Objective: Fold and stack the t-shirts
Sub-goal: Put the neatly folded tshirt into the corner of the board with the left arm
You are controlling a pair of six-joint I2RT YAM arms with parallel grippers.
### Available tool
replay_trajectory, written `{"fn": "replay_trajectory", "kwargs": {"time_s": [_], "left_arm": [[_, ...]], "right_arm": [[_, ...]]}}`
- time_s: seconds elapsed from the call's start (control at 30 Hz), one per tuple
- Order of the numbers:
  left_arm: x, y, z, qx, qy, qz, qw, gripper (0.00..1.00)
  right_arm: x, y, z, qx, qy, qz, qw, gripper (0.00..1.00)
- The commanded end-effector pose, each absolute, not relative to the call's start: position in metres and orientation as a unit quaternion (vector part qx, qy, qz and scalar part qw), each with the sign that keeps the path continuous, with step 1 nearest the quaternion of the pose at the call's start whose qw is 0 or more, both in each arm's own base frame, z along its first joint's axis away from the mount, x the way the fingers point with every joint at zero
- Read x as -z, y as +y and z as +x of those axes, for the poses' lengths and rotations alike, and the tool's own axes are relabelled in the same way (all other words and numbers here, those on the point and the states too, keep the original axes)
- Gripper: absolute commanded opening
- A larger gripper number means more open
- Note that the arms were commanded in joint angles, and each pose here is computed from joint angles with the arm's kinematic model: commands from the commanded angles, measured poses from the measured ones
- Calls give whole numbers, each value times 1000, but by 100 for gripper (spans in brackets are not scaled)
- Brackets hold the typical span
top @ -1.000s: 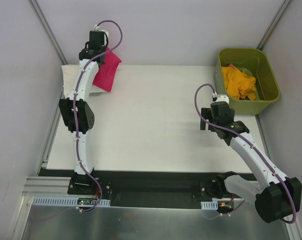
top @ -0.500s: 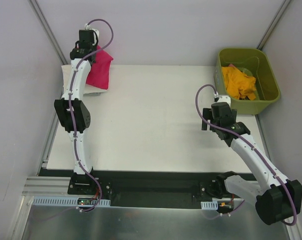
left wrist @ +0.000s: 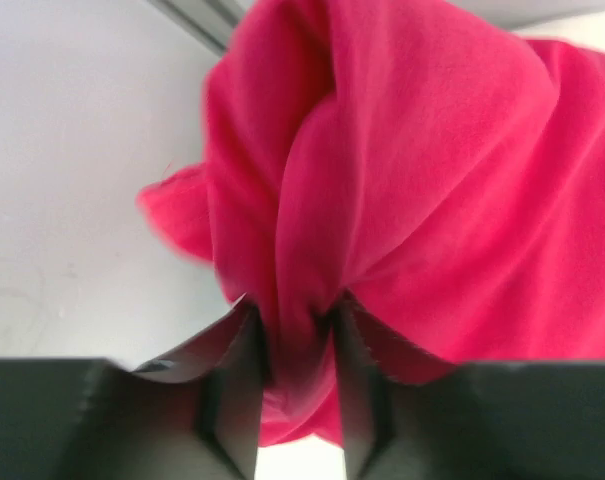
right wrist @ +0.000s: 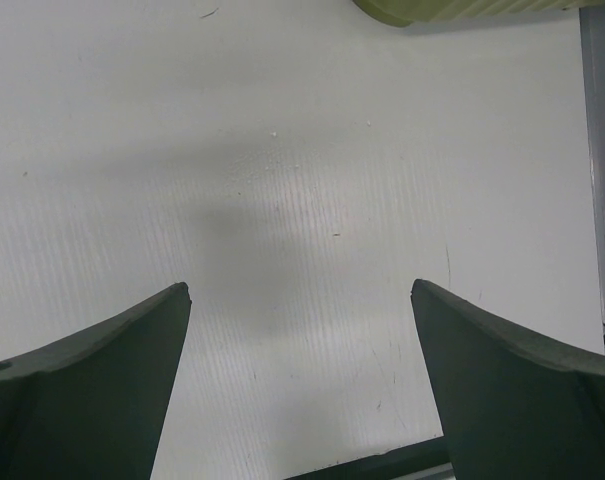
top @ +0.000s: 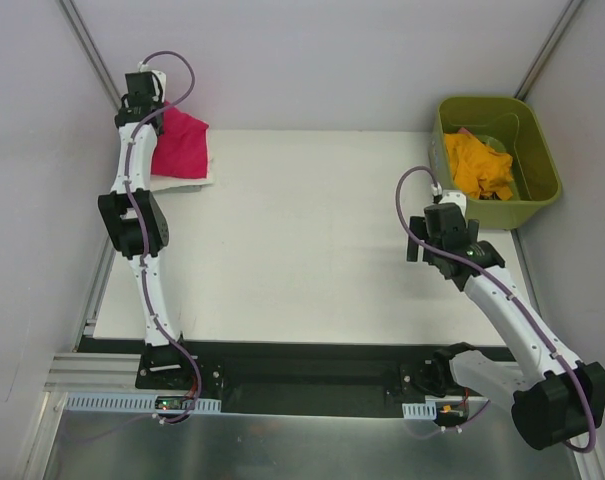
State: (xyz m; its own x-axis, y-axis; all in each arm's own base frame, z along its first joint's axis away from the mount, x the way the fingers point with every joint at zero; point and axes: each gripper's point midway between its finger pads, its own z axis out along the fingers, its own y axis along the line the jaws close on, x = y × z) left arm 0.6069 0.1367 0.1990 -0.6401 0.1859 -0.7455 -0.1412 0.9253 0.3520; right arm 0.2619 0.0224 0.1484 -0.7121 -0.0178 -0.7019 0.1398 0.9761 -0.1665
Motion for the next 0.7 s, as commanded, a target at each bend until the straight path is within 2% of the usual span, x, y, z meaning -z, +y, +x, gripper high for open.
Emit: {"fn": "replay_trajectory", "kwargs": {"time_s": [0.0, 0.03, 0.1, 0.13, 0.17, 0.43, 0.47, 0.67], "left_arm": [[-249, 163, 627, -228, 839, -11, 494, 51], [-252, 164, 626, -227, 837, -14, 498, 65], [-260, 162, 622, -219, 835, -19, 504, 76], [-264, 162, 620, -217, 834, -22, 507, 84], [-262, 160, 619, -213, 836, -24, 505, 99], [-239, 134, 591, -139, 861, -59, 485, 99], [-227, 126, 586, -120, 871, -59, 473, 99], [-251, 61, 561, 46, 867, -64, 492, 99]], "right_arm": [[-176, 20, 262, 99, 909, 54, 402, 96], [-176, 21, 261, 96, 909, 53, 401, 96], [-180, 21, 259, 92, 908, 54, 406, 96], [-181, 23, 258, 84, 907, 63, 408, 96], [-183, 23, 258, 80, 906, 66, 411, 96], [-197, 31, 251, 40, 896, 57, 439, 96], [-199, 32, 250, 34, 894, 57, 443, 96], [-195, 47, 248, 1, 902, 34, 430, 96]]}}
